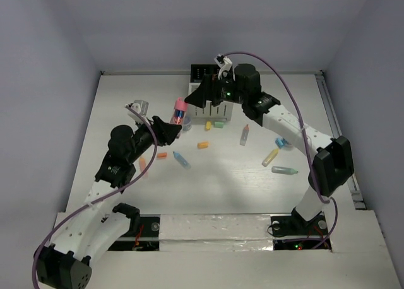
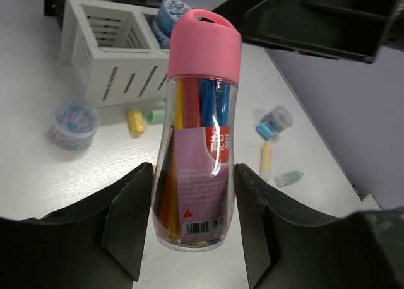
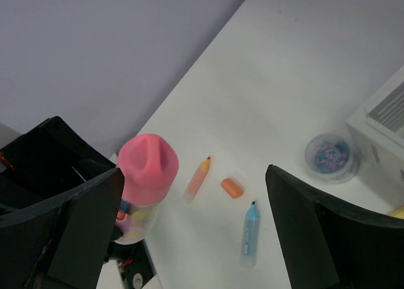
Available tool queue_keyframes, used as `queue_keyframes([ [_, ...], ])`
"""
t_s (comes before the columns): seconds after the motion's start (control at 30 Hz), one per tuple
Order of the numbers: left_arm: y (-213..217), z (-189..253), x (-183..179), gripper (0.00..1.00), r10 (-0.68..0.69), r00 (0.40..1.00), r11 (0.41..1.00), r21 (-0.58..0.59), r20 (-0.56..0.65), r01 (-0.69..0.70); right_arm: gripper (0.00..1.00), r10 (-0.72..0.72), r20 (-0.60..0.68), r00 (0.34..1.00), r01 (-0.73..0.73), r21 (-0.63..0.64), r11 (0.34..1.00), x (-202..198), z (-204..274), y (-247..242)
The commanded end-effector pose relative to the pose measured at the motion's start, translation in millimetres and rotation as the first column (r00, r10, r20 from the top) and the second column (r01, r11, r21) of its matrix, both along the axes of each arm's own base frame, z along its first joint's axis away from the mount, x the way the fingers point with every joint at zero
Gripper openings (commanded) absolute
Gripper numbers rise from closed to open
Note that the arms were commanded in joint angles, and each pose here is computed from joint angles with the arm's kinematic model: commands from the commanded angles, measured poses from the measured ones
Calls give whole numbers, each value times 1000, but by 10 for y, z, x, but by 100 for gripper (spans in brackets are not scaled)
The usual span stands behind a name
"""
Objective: Sort the stationery into containers
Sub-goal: Place the stationery in the storage box.
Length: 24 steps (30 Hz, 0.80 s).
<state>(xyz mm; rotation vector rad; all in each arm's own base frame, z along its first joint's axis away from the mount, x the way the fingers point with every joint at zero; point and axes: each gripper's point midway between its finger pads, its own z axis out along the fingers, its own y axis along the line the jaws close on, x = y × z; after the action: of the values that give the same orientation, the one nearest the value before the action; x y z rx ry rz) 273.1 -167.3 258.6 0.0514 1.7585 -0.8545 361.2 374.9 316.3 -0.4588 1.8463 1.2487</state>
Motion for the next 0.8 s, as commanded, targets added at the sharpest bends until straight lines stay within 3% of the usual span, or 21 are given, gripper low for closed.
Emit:
queue_keyframes([
  [0.0, -153, 332, -96, 0, -100, 985, 994, -32, 138, 105, 100, 104, 36, 994, -107, 100, 989, -132, 311, 151],
  [0.33, -262, 376, -133, 0, -143, 978, 988, -34, 153, 150, 100, 284, -3, 959, -280, 156, 947, -386, 255, 266],
  [0.6, -238, 481, -98, 0, -121, 976, 991, -38, 183, 130, 100, 304, -40, 952, -295, 150, 944, -417, 140, 273],
  [0.77, -285, 526, -77, 0, -134, 972, 989, -37, 193, 144, 89, 304, -44, 952, -295, 146, 944, -438, 95, 257],
])
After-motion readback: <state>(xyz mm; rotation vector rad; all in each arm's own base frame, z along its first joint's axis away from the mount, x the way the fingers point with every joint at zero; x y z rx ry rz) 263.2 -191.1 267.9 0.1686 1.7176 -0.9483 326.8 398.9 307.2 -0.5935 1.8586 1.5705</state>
